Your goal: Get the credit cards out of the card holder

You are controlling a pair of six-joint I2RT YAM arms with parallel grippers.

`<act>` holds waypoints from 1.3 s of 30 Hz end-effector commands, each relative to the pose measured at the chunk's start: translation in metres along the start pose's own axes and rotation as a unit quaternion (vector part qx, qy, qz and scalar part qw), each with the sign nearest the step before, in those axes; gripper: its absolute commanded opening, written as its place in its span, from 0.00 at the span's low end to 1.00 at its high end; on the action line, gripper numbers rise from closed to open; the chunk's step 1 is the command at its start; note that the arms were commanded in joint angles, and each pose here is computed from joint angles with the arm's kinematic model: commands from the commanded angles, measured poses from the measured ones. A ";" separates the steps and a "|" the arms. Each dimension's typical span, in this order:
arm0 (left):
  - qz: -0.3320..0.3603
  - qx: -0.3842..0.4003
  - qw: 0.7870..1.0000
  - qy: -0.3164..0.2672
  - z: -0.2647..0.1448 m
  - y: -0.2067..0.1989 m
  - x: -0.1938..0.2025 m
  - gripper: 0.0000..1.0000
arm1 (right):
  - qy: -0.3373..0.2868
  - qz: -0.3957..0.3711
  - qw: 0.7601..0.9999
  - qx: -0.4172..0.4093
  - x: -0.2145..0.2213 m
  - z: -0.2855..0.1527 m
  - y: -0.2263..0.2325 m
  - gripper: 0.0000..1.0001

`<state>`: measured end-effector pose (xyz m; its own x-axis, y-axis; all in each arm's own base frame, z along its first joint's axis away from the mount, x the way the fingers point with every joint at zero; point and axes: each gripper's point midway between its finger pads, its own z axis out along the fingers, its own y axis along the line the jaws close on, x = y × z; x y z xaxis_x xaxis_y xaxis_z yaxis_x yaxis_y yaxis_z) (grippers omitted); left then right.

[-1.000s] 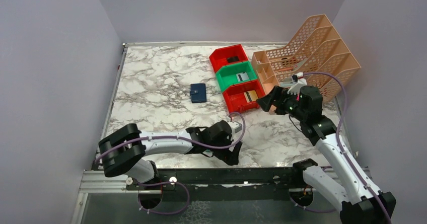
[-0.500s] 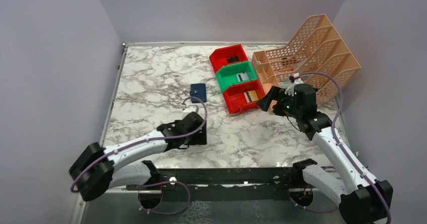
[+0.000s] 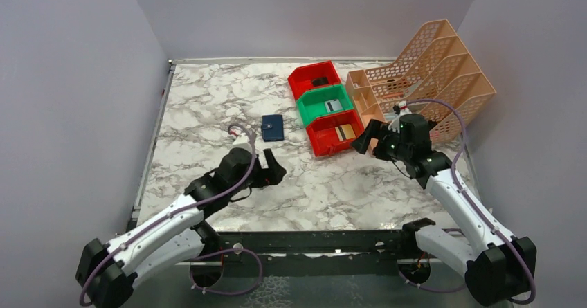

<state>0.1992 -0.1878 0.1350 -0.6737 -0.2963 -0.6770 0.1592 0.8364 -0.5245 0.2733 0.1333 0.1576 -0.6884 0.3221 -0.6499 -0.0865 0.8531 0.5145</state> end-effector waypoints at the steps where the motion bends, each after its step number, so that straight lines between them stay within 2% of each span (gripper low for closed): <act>1: 0.037 0.105 0.990 0.085 0.024 -0.046 0.024 0.90 | 0.012 0.005 1.000 -0.009 -0.003 -0.003 0.006 1.00; 5: 0.040 0.068 0.988 0.136 0.056 -0.038 0.043 0.89 | 0.020 0.003 1.000 -0.005 0.000 -0.003 0.004 0.99; 9: 0.039 0.022 0.988 0.146 0.073 -0.022 0.050 0.89 | 0.020 -0.001 1.000 0.008 0.001 -0.003 -0.001 0.99; 11: 0.034 -0.026 0.989 0.144 0.076 -0.003 0.053 0.89 | 0.021 -0.003 1.000 0.013 0.002 -0.002 -0.003 0.99; 16: 0.027 -0.206 0.970 0.124 0.051 0.078 0.053 0.90 | 0.027 -0.004 0.999 0.018 0.003 0.002 -0.005 0.99; 21: -0.047 -0.289 0.955 0.040 0.018 0.140 0.016 0.93 | 0.038 -0.006 0.999 0.016 0.003 0.008 -0.005 0.99; 24: -0.075 -0.284 0.956 -0.022 0.005 0.143 -0.015 0.93 | 0.048 -0.009 0.999 0.017 0.004 0.010 -0.005 0.99; 27: -0.070 -0.215 0.973 -0.047 0.008 0.117 -0.035 0.92 | 0.055 -0.009 0.998 0.019 0.008 0.012 -0.007 0.99; 31: -0.045 -0.092 0.994 -0.028 0.025 0.072 -0.040 0.91 | 0.059 -0.009 0.998 0.017 0.010 0.013 -0.007 0.99; 35: -0.031 -0.011 0.999 0.021 0.043 0.044 -0.029 0.91 | 0.061 -0.008 0.998 0.017 0.011 0.013 -0.008 0.99; 37: -0.036 -0.016 0.998 0.048 0.052 0.047 -0.020 0.91 | 0.062 -0.007 0.998 0.019 0.013 0.013 -0.009 0.99; 39: -0.046 -0.075 0.994 0.063 0.059 0.069 -0.012 0.91 | 0.063 -0.005 0.998 0.021 0.013 0.013 -0.009 0.99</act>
<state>0.2517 -0.1423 0.0798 -0.7351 -0.3541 -0.5781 -0.0394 0.8736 -0.4850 0.2742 0.1352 0.1335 -0.7697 0.2678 -0.5795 -0.0583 0.8745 0.4815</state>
